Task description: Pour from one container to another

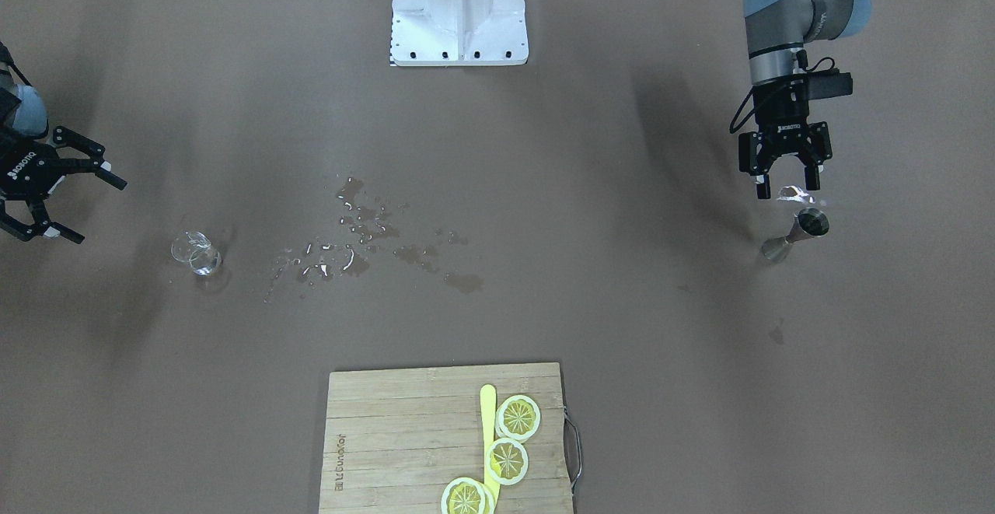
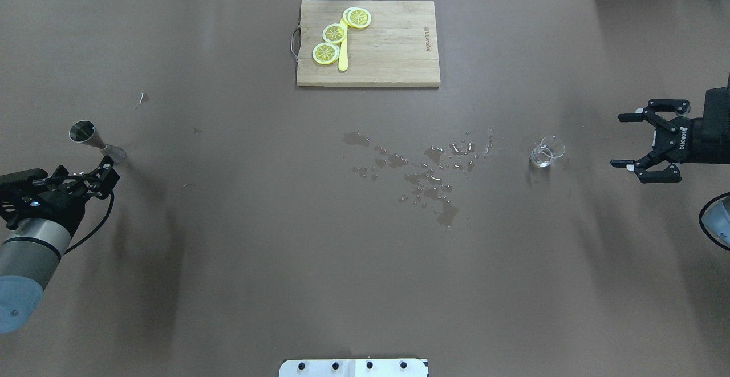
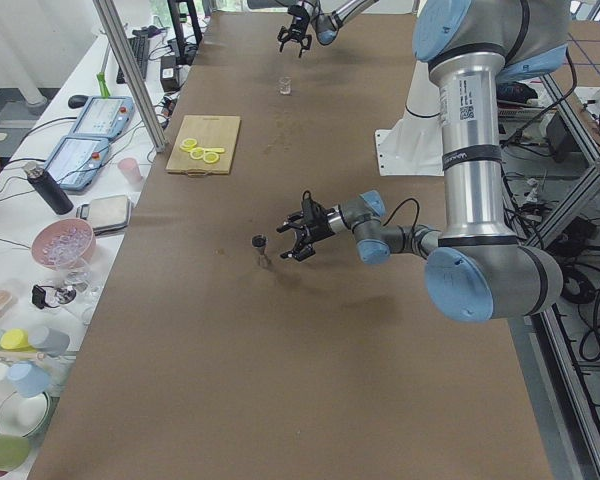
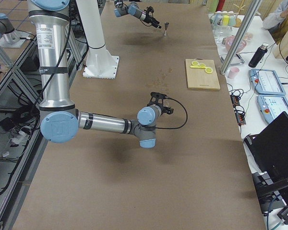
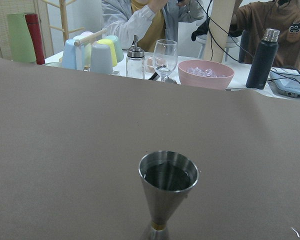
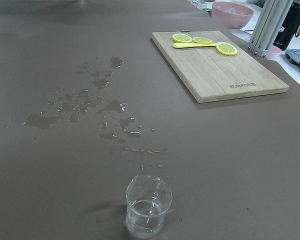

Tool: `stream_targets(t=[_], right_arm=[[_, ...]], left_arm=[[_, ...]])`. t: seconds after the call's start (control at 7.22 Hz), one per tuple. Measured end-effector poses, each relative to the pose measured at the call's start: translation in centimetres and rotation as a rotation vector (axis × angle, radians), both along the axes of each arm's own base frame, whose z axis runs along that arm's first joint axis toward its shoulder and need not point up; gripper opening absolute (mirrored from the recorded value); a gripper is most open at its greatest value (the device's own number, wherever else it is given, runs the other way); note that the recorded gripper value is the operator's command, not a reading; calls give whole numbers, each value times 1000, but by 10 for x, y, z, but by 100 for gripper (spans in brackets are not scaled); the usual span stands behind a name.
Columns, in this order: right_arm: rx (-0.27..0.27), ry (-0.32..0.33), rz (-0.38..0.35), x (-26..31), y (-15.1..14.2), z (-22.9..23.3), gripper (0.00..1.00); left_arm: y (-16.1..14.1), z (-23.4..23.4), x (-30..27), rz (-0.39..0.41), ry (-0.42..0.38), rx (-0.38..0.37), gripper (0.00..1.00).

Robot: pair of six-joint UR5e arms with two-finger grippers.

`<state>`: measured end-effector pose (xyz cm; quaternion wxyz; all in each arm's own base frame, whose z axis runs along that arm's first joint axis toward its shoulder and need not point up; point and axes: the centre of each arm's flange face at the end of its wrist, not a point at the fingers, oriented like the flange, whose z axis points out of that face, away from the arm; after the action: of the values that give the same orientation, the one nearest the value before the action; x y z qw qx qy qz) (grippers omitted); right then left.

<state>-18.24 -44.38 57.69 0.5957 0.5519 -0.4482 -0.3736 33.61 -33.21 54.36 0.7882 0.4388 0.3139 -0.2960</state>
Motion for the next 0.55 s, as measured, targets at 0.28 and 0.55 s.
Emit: stream_targets(t=[0.28, 0.55], right_arm=[[24, -4, -56, -1, 6, -4, 100], [43, -11, -90, -1, 9, -4, 100]], left_arm=[[9, 8, 19, -11, -22, 40, 96], [13, 21, 29, -17, -44, 56, 96]])
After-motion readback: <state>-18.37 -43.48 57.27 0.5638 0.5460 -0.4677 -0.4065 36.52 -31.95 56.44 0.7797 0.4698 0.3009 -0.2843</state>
